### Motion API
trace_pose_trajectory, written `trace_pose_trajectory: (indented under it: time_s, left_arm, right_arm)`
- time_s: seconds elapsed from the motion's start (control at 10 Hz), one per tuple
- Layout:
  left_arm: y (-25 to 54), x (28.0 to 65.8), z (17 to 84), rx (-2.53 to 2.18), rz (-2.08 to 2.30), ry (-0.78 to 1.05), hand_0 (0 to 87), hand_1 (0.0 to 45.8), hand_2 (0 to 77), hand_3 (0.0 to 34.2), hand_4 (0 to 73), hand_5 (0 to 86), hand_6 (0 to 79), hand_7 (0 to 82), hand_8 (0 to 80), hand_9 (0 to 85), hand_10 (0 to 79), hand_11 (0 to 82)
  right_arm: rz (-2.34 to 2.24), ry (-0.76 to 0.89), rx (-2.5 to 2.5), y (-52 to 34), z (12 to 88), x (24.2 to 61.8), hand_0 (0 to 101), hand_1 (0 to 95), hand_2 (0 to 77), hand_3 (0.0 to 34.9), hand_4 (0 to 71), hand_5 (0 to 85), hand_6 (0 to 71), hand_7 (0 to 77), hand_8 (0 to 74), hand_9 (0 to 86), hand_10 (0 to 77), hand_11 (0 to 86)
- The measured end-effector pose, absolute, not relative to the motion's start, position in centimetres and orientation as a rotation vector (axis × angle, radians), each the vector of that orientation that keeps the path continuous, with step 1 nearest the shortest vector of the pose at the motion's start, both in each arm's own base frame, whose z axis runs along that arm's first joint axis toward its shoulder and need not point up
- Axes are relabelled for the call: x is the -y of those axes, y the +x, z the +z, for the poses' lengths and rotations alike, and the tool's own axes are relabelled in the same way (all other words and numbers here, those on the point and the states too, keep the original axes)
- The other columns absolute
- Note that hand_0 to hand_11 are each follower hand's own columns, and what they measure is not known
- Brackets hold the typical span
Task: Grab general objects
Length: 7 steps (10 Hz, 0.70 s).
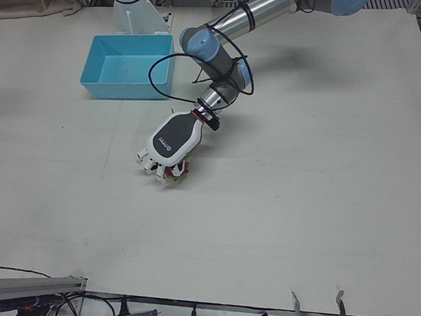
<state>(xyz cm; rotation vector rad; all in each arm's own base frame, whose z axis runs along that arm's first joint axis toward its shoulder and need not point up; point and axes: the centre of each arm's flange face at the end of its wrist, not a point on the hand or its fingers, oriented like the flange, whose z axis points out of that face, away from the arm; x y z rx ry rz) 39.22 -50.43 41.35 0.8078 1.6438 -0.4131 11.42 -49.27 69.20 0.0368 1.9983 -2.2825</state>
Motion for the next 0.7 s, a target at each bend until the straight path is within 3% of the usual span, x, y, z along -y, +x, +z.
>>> trace_pose_trajectory:
  time_s: [0.1,0.2,0.4,0.5,0.6,0.7]
  left_arm:
    - [39.15,50.35,41.06,-1.649,-0.412,0.809,51.8,0.0,60.0,30.7,0.0,35.5,17.5,58.4,29.5,29.5,64.9,71.4]
    - [39.10,50.28,40.84,-1.653,-0.412,0.809,50.2,0.0,62.7,27.7,0.0,39.3,20.2,61.1,30.5,31.6,67.6,70.4]
    - [39.08,50.25,40.72,-1.657,-0.412,0.811,48.4,0.0,63.3,26.0,0.0,42.0,23.5,63.8,33.3,33.8,70.4,68.7]
    - [39.13,50.25,40.76,-1.659,-0.412,0.811,48.0,0.0,64.9,21.0,6.0,45.8,25.6,67.1,34.4,36.0,70.4,67.6]
    - [39.08,50.24,40.61,-1.663,-0.412,0.814,48.0,0.0,64.9,21.0,6.0,45.8,25.6,67.1,36.0,37.6,70.4,67.6]
    - [38.91,50.20,40.27,-1.668,-0.412,0.817,49.2,0.0,61.6,14.0,15.8,52.9,32.7,73.1,40.4,44.2,69.8,67.6]
  right_arm:
    - [-2.282,0.037,-1.998,11.42,69.20,49.28,0,5.4,1.6,0.0,0.0,0.5,0.0,0.0,0.0,0.5,0.0,0.5]
    - [-2.282,0.036,-1.998,11.42,69.20,49.28,0,5.4,1.6,0.0,0.0,0.5,0.0,0.0,0.0,0.5,0.0,0.5]
    - [-2.282,0.036,-1.999,11.42,69.20,49.28,0,5.4,1.6,0.0,0.0,0.5,0.0,0.0,0.0,1.1,0.0,0.5]
    - [-2.282,0.036,-1.999,11.42,69.20,49.28,0,5.4,1.6,0.0,0.0,0.5,0.0,0.0,0.0,1.1,0.0,0.5]
    - [-2.281,0.036,-1.999,11.43,69.17,49.29,0,5.4,1.6,0.0,0.0,0.5,0.0,0.0,0.0,0.5,0.0,0.5]
    - [-2.281,0.036,-1.999,11.43,69.15,49.29,0,5.4,1.6,0.0,0.0,0.5,0.0,0.0,0.0,0.5,0.0,0.5]
